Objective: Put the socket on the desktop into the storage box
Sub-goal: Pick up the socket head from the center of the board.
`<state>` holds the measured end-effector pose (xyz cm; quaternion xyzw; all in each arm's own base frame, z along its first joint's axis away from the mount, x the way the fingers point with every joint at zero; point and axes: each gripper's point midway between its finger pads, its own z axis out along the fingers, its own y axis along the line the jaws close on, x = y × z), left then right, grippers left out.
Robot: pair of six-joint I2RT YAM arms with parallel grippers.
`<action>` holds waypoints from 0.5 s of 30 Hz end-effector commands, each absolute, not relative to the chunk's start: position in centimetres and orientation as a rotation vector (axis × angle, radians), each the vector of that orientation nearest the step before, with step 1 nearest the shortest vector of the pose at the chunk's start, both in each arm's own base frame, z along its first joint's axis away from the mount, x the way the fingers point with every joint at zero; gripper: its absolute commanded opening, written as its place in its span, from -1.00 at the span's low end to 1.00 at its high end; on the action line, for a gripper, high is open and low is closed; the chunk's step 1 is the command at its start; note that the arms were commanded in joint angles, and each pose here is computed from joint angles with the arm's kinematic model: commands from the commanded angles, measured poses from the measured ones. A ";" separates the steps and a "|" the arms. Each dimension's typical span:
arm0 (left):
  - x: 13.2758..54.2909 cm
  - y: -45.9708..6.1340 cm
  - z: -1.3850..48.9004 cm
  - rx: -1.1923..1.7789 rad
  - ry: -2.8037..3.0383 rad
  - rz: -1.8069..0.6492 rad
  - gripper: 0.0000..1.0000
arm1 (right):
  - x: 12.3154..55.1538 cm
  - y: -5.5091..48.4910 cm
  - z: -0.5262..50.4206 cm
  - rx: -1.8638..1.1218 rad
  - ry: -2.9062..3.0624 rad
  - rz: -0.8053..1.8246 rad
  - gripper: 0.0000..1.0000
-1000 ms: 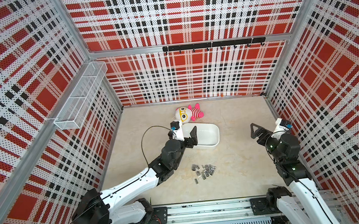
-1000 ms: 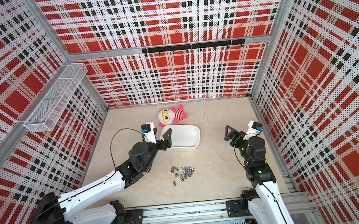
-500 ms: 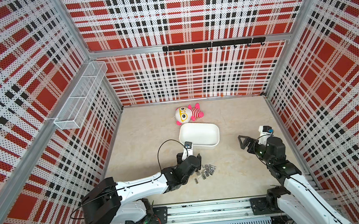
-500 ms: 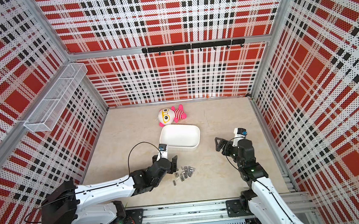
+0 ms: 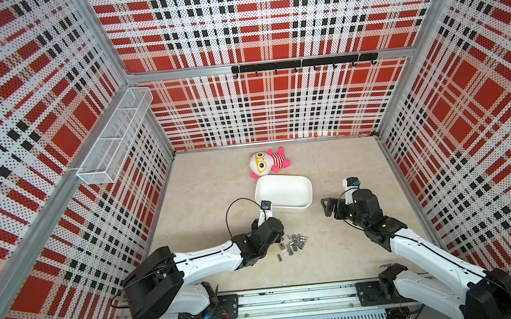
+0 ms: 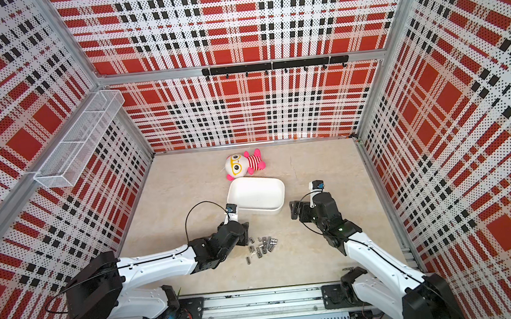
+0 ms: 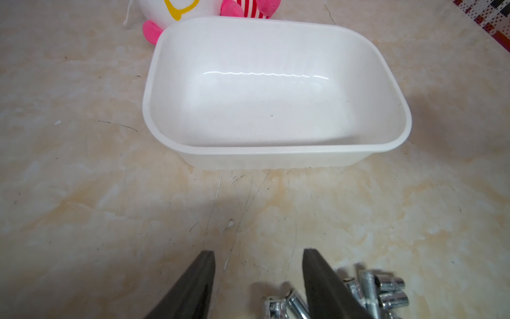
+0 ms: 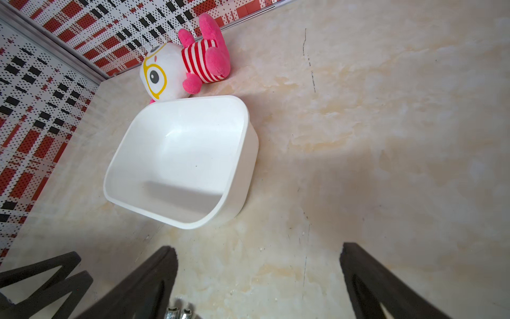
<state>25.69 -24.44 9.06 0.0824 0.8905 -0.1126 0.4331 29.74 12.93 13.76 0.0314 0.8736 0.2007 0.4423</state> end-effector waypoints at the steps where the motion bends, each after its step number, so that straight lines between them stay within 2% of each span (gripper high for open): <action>1: 24.6 -24.5 7.1 0.226 2.282 -0.315 0.14 | 30.0 12.5 14.8 0.077 2.131 0.460 1.00; 7: 23.4 -23.1 6.2 0.238 2.293 -0.277 0.15 | 30.1 12.2 14.9 0.086 2.127 0.436 1.00; 15: 22.4 -24.6 5.6 0.315 2.313 -0.322 0.15 | 30.1 11.7 14.6 0.096 2.129 0.403 1.00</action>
